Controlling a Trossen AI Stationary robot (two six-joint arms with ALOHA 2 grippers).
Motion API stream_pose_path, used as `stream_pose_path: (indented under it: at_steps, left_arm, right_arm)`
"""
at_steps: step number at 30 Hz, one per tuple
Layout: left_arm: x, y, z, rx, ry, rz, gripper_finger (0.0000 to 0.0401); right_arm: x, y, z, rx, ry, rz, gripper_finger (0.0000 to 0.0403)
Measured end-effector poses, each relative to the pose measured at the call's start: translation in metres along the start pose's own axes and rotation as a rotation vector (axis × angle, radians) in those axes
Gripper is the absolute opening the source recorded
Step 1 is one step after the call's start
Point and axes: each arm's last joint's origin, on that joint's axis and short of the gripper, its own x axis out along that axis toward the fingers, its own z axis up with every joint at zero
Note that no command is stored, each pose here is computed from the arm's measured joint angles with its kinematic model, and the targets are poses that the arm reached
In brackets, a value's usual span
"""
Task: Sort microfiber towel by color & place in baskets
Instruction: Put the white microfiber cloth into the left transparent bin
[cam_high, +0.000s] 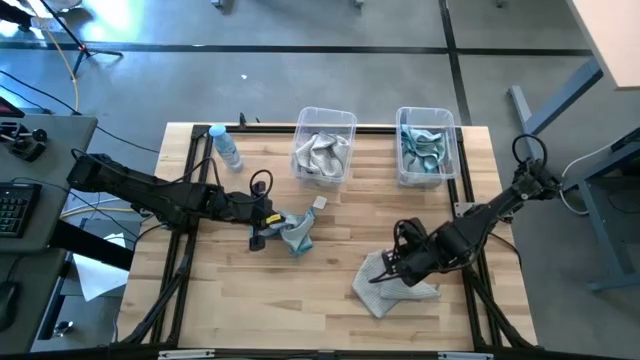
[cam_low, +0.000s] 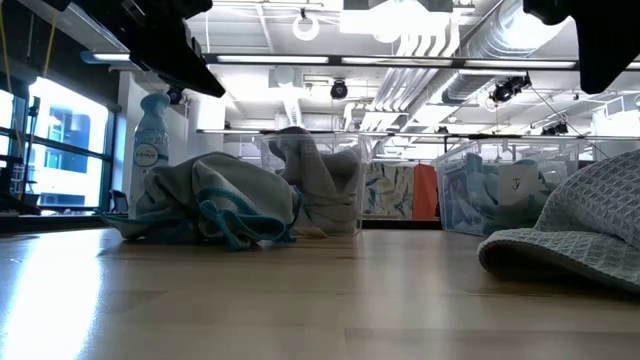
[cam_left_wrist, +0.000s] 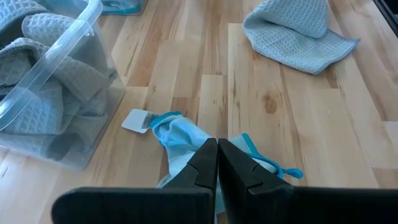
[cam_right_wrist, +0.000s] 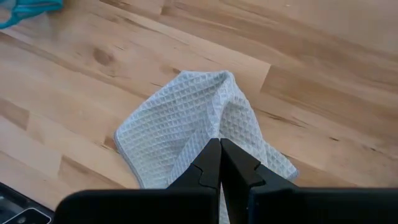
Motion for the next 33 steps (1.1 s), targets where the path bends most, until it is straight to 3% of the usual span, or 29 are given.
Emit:
stream_pose_path:
  at_steps: [6, 19, 25, 33]
  left_arm:
    - [0.000, 0.000, 0.000, 0.000, 0.000, 0.000, 0.0000]
    - [0.000, 0.000, 0.000, 0.000, 0.000, 0.000, 0.0000]
    - [0.000, 0.000, 0.000, 0.000, 0.000, 0.000, 0.0000]
    - [0.000, 0.000, 0.000, 0.000, 0.000, 0.000, 0.0000]
  right_arm:
    - [0.008, 0.003, -0.005, -0.017, 0.014, -0.035, 0.0012]
    - [0.051, 0.015, -0.023, -0.051, 0.099, -0.203, 0.0124]
    - [0.058, 0.023, -0.027, -0.101, 0.125, -0.142, 0.0126]
    - [0.060, 0.027, -0.028, -0.112, 0.128, -0.110, 0.0097]
